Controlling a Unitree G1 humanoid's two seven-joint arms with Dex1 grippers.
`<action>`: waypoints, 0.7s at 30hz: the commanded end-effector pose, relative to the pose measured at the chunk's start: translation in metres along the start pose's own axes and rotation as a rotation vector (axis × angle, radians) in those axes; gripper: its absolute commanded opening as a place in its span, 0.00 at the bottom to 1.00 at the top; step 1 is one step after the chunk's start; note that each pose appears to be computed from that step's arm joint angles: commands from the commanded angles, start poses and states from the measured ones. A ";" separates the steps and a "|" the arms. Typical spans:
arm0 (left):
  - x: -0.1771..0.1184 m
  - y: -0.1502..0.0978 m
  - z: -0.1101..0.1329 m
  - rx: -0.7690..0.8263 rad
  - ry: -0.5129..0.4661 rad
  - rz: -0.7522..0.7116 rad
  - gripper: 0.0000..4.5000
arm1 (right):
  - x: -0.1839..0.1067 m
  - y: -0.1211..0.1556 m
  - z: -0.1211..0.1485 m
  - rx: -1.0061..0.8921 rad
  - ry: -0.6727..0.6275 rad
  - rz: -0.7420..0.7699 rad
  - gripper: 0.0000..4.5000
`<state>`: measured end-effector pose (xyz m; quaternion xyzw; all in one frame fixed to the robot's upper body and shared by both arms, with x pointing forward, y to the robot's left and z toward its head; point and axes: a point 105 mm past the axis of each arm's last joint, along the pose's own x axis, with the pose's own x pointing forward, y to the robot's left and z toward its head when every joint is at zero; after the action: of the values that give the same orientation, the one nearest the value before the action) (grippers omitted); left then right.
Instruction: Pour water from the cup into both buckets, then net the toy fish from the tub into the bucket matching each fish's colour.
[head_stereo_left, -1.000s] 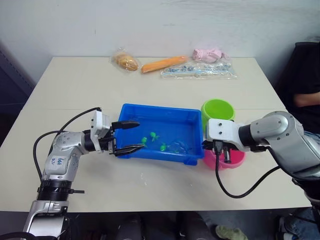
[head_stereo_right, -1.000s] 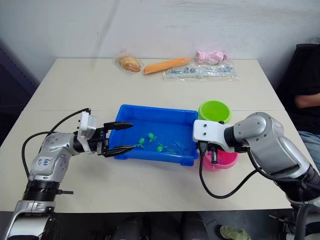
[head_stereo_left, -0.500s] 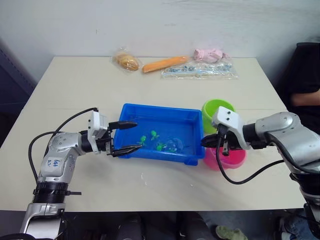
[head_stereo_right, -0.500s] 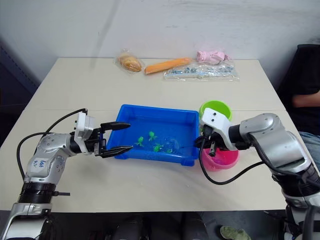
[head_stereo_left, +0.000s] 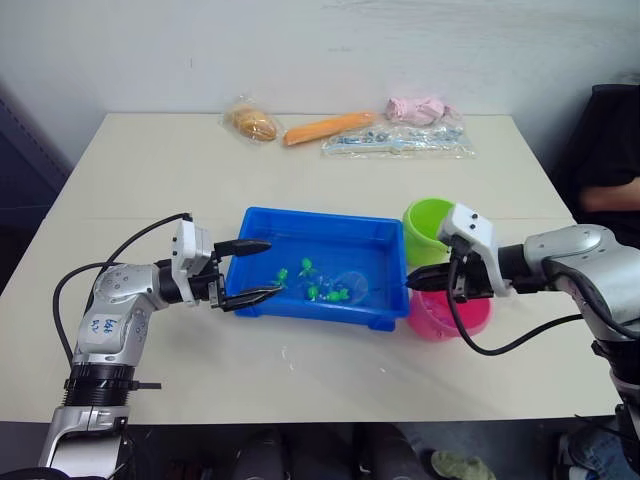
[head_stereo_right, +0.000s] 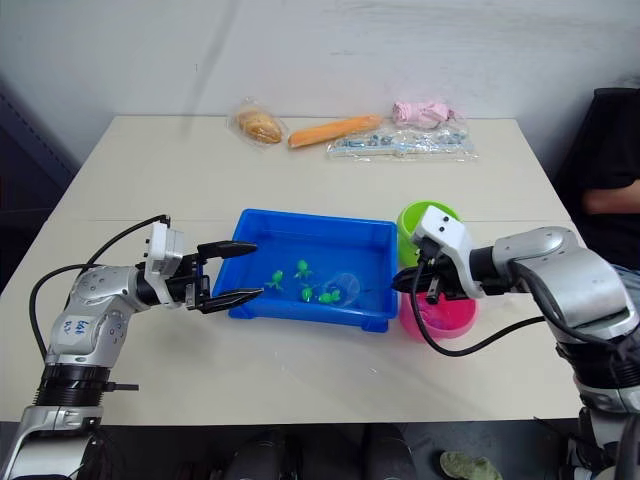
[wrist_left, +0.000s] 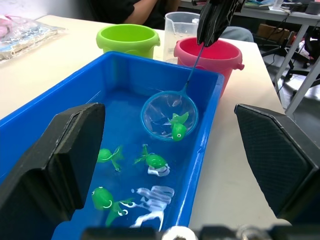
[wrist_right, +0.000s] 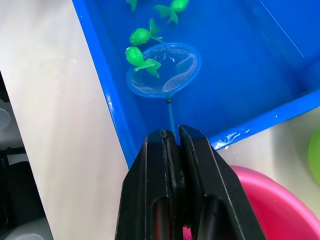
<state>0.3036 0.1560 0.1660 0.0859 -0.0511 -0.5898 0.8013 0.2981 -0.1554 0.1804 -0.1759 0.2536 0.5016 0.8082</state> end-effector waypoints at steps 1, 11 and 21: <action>-0.002 0.002 0.010 0.035 -0.020 0.002 0.99 | -0.008 0.002 0.006 -0.002 -0.036 -0.001 0.00; -0.002 0.003 0.010 0.038 -0.021 0.003 0.99 | -0.019 0.000 0.012 0.029 -0.155 -0.037 0.00; 0.002 0.007 0.018 0.031 -0.078 0.021 0.99 | -0.048 0.010 0.017 0.018 -0.278 -0.152 0.00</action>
<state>0.3076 0.1535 0.1751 0.0841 -0.0692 -0.5875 0.8018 0.2799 -0.1766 0.2067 -0.1081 0.1609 0.4616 0.8657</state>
